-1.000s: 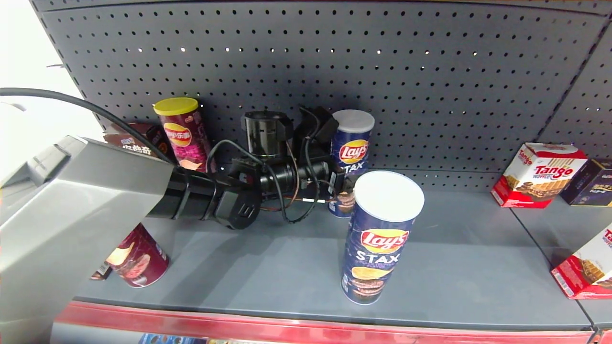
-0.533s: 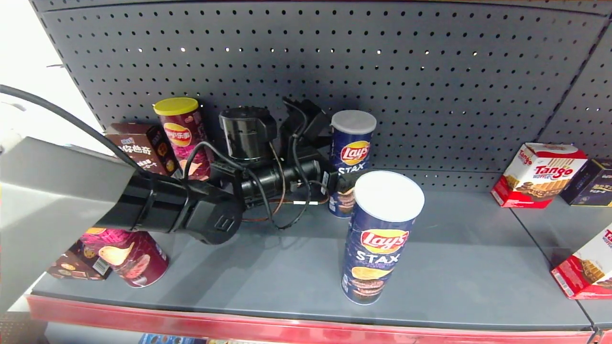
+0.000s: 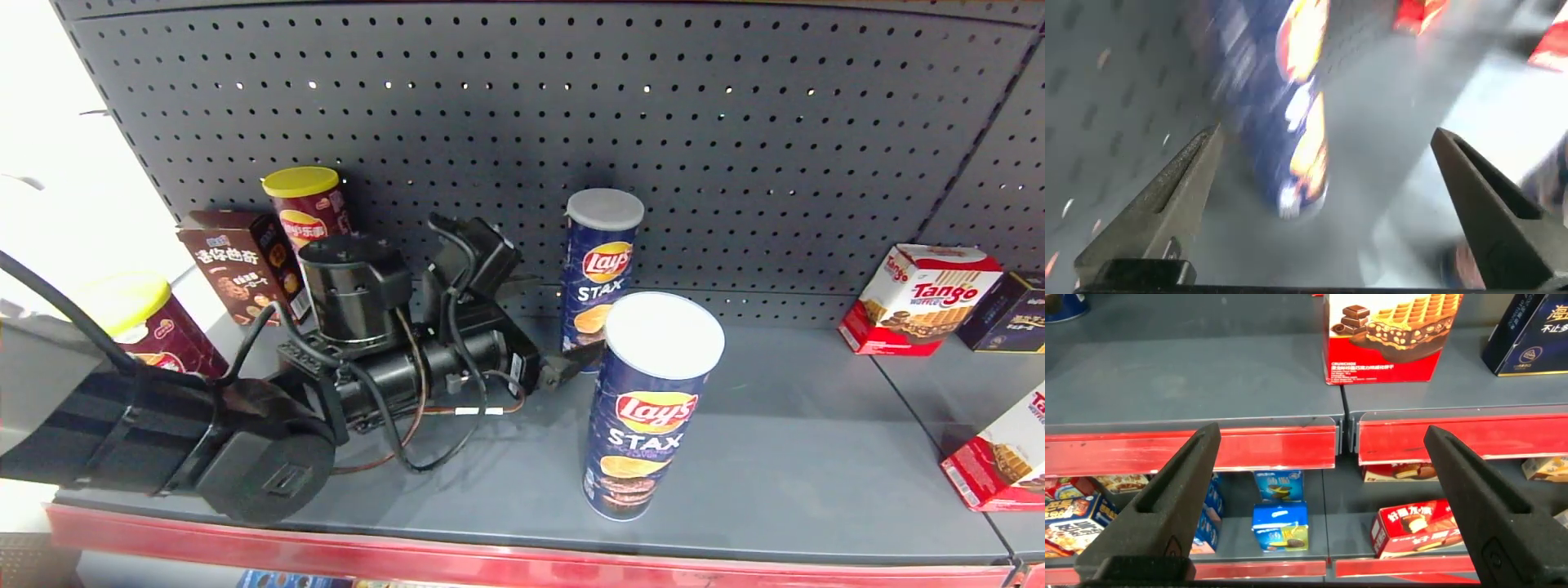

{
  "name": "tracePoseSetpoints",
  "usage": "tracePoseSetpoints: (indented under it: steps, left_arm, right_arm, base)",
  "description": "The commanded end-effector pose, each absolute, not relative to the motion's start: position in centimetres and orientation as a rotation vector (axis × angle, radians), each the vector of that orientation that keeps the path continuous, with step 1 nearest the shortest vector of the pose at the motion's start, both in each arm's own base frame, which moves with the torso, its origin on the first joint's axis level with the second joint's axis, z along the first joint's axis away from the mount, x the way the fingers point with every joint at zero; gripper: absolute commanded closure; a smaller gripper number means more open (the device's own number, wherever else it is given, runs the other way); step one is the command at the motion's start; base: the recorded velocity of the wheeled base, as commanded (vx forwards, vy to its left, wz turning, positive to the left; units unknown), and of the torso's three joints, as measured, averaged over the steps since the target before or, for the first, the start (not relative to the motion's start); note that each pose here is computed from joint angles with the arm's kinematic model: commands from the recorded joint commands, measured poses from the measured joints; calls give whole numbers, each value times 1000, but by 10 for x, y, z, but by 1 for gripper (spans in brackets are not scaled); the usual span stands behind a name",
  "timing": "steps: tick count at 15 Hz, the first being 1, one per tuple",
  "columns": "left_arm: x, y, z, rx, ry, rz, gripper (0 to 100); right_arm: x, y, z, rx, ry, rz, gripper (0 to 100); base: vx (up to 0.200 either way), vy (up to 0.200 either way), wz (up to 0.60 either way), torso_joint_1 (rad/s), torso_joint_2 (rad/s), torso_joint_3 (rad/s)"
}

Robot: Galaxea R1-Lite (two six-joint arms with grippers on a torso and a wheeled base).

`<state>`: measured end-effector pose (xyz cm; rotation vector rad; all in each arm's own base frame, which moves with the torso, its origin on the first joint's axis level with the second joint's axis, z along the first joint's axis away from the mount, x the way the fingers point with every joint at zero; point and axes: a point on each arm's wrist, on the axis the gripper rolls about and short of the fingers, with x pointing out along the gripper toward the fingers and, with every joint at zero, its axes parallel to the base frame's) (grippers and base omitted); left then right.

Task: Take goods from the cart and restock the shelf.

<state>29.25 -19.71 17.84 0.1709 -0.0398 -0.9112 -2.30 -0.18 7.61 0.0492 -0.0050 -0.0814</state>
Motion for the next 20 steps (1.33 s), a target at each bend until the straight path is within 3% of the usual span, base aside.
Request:
tracePoseSetpoints:
  steps: [1, 11, 14, 20]
  left_arm:
    - [278, -185, 176, 175, -25, -840, 0]
    - [280, -184, 172, 193, -6, -700, 0]
    - [254, -186, 181, 187, -22, -717, 0]
    - [192, -153, 196, 172, -63, -752, 0]
  right_arm:
    - [-23, -2, 76, 49, -5, -81, 0]
    - [-23, -2, 76, 49, -5, -81, 0]
    - [-23, -2, 76, 49, -5, -81, 0]
    - [-23, -2, 76, 49, -5, -81, 0]
  base:
    - [0, 0, 0, 0, 0, 0]
    - [0, 0, 0, 0, 0, 0]
    - [0, 0, 0, 0, 0, 0]
    - [0, 0, 0, 0, 0, 0]
